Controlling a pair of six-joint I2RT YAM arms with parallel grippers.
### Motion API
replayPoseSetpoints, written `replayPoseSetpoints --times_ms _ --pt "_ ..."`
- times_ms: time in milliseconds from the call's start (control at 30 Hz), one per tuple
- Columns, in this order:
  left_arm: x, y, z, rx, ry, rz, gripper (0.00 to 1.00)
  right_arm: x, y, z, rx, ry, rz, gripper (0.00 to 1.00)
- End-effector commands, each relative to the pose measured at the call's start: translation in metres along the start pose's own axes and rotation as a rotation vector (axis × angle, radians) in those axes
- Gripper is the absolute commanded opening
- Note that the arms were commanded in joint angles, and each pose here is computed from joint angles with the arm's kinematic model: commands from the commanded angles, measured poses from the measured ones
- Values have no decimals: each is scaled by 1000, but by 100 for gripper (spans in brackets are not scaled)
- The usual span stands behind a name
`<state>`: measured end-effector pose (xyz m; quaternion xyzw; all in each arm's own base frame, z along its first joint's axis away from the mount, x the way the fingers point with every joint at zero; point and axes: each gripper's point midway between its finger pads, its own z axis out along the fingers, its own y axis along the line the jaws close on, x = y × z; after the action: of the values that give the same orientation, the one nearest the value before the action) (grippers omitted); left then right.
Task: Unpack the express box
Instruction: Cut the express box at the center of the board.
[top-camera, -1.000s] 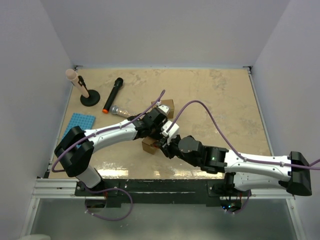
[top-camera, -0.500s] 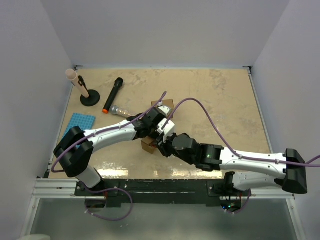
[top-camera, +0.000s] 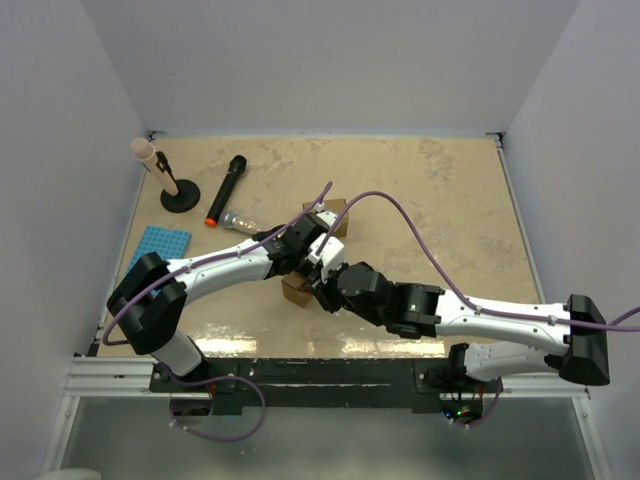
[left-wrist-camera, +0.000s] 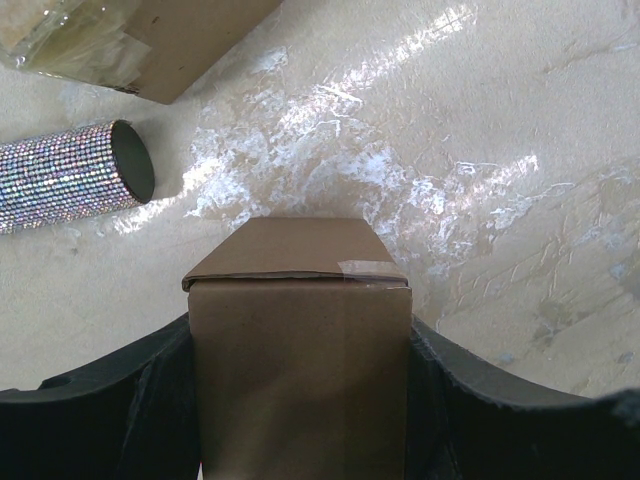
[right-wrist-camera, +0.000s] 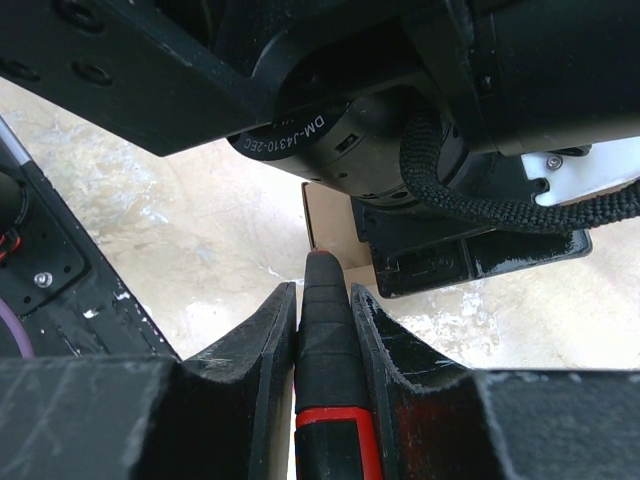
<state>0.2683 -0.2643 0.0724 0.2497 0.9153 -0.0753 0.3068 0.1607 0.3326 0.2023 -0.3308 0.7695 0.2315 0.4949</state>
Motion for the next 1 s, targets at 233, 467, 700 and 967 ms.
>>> replayPoseSetpoints --times_ms 233,467,700,967 --pt "46 43 8 -130 164 71 21 28 3 -9 1 180 -53 0" --pt "46 43 8 -131 167 73 20 34 0 -14 23 221 -70 0" --pt "47 45 9 -142 170 75 20 25 1 -22 17 206 -68 0" --pt "47 49 8 -158 173 83 20 17 2 -28 22 198 -68 0"
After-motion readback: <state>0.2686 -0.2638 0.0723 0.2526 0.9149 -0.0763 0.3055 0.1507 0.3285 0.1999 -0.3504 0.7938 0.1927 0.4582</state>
